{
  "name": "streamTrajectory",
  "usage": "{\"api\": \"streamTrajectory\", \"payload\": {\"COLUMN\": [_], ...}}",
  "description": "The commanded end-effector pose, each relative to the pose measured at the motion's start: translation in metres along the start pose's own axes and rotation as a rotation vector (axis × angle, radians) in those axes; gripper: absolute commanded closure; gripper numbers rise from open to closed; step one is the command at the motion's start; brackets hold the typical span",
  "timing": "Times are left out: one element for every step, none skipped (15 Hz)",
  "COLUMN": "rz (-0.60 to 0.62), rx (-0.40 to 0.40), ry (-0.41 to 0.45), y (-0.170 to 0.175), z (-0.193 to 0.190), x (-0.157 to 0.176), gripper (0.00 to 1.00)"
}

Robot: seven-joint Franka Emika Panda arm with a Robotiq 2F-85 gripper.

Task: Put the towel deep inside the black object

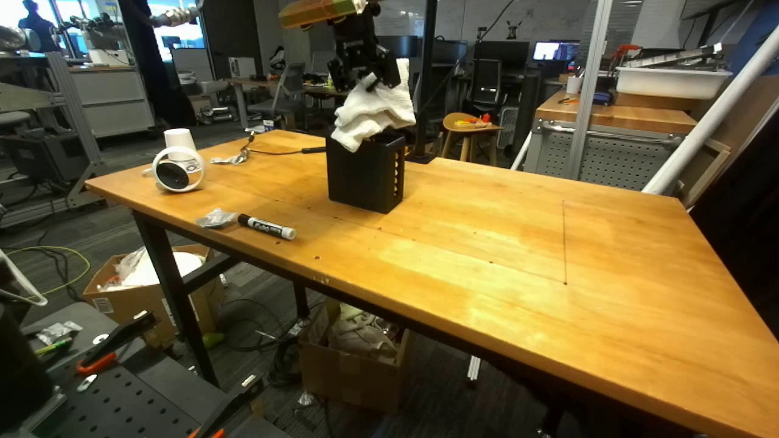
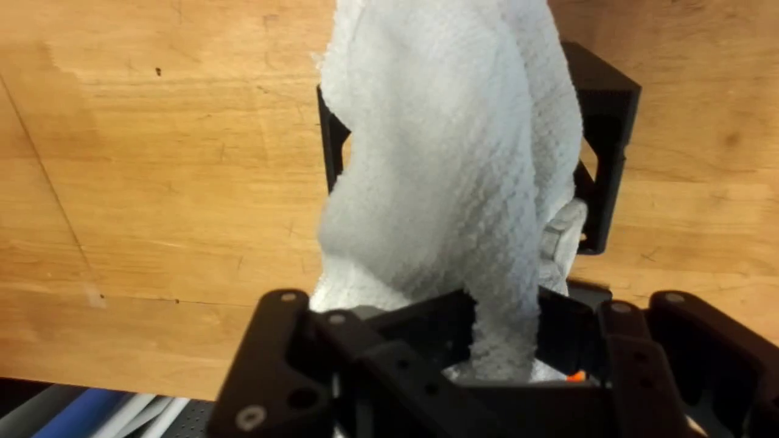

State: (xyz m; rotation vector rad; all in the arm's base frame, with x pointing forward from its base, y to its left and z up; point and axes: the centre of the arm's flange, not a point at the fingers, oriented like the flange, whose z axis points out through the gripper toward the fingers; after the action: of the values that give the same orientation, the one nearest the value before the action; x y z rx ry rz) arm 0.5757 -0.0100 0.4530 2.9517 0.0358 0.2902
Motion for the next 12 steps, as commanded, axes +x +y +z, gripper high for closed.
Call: {"api": "streamTrajectory", "payload": {"rz": [-0.022, -0.030, -0.038, -0.054, -0.069, -0.078, -0.084, -0.084, -0.083, -0.082, -0.077, -0.078], "rx": [0.005, 0.013, 0.017, 0.020, 0.018, 0.020, 0.030, 0.042, 0.062, 0.079, 0.099, 0.117], "ry": [-0.043, -0.063, -0.080, -0.103, -0.115, -0.127, -0.137, -0.143, -0.148, -0.155, -0.169, -0.180], "y": [-0.001, -0.003, -0.005, -0.002, -0.001, 0.003, 0.008, 0.013, 0.017, 0.022, 0.024, 0.025], "z": [0.024, 0.036, 0.049, 0.062, 0.074, 0.088, 0.096, 0.105, 0.113, 0.117, 0.122, 0.125], "x": [-0.007, -0.012, -0.016, -0.018, -0.019, -0.019, -0.017, -0.014, -0.010, -0.007, -0.005, -0.004], "gripper": [0.89, 0.90, 0.90, 0.90, 0.89, 0.90, 0.89, 0.90, 0.90, 0.89, 0.90, 0.89]}}
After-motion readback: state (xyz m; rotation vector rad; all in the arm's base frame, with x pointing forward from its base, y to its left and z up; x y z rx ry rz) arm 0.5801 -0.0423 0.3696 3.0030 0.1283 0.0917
